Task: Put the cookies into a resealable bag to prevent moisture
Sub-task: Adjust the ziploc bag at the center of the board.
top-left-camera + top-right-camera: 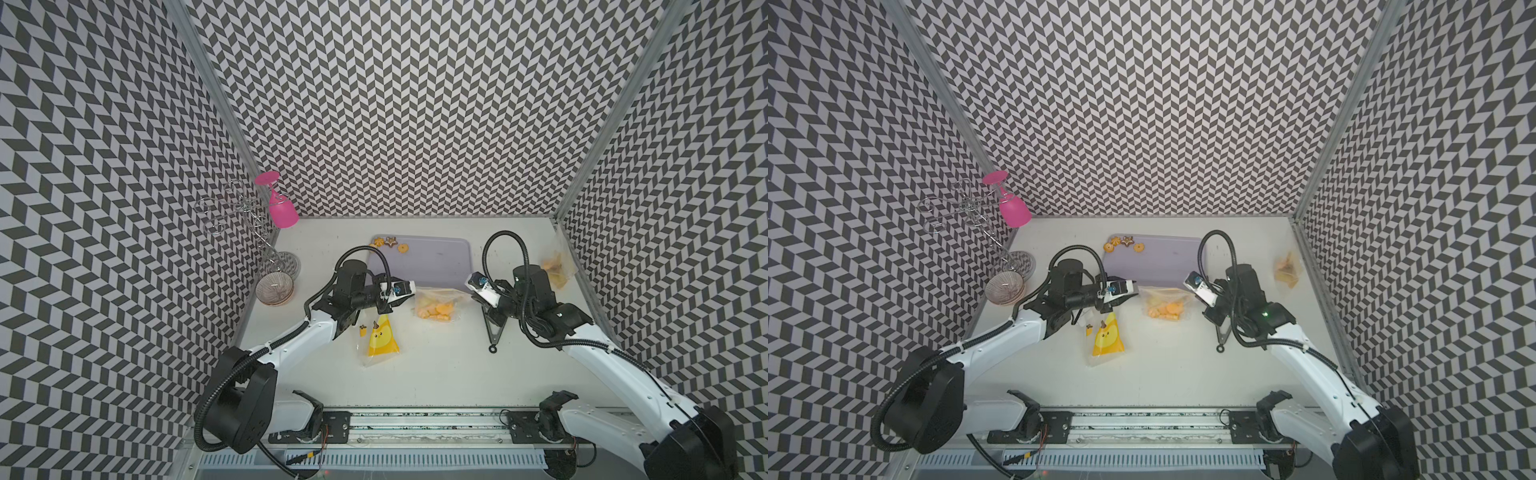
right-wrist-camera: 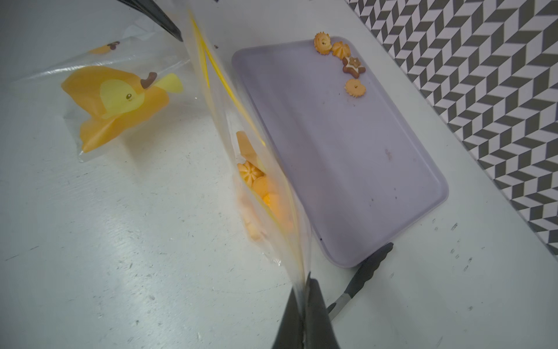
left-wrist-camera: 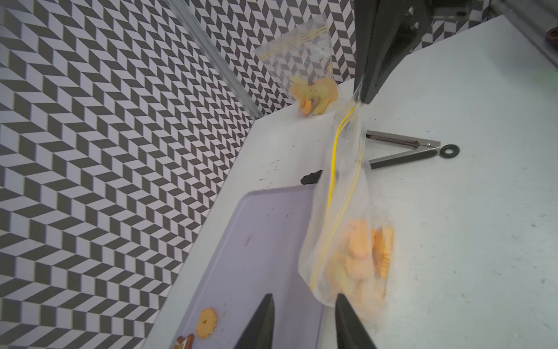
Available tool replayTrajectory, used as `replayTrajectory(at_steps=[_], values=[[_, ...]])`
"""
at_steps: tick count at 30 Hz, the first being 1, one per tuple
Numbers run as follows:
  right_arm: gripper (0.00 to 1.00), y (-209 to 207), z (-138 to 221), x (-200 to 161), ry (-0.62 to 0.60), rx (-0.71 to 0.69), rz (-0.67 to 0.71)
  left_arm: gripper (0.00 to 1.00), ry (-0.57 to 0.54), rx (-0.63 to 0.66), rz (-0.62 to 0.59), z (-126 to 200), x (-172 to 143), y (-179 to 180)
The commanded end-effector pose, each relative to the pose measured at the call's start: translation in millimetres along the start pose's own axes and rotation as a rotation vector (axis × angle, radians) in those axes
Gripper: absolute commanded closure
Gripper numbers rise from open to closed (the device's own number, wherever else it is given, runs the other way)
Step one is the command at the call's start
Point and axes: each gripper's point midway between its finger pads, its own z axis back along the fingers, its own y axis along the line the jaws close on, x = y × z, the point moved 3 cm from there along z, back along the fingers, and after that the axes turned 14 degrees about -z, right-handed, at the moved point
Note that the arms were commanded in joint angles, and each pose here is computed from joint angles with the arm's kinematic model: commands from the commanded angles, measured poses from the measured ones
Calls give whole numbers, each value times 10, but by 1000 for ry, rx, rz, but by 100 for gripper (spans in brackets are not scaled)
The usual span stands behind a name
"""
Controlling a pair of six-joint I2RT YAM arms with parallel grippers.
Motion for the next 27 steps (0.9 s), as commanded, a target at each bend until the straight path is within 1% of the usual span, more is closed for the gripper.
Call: replayTrajectory(at_steps=[1,3,4,5,9,12,14,17,22,27], values=[[100,-26,-9,31,-25,-11,-22,58,-82,-54,10,-39,74,-64],[100,-48,-26,39,-10,-16,-28,54,-86,-70,21,-66,59,-78],[100,-54,-34,42,-3,-16,-28,49,-88,-80,24,-75,58,-87],[100,-50,-48,44,6,-7,-24,48,-91,-89,28,-83,54,-95],[100,-45,-60,78,18,11,-8,47,-96,-79,31,-106,44,-71],[100,-50,-56,78,12,5,-5,47,-120,-56,25,-110,91,-7],[100,-48,-49,85,6,4,-2,43,-135,-38,26,-115,121,42],[100,-46,-37,97,0,4,6,40,-153,-32,35,-135,142,79],[100,-38,-26,104,-4,7,9,41,-157,-38,55,-215,100,115],[100,-37,-11,117,-14,4,13,47,-149,-61,73,-291,43,122]])
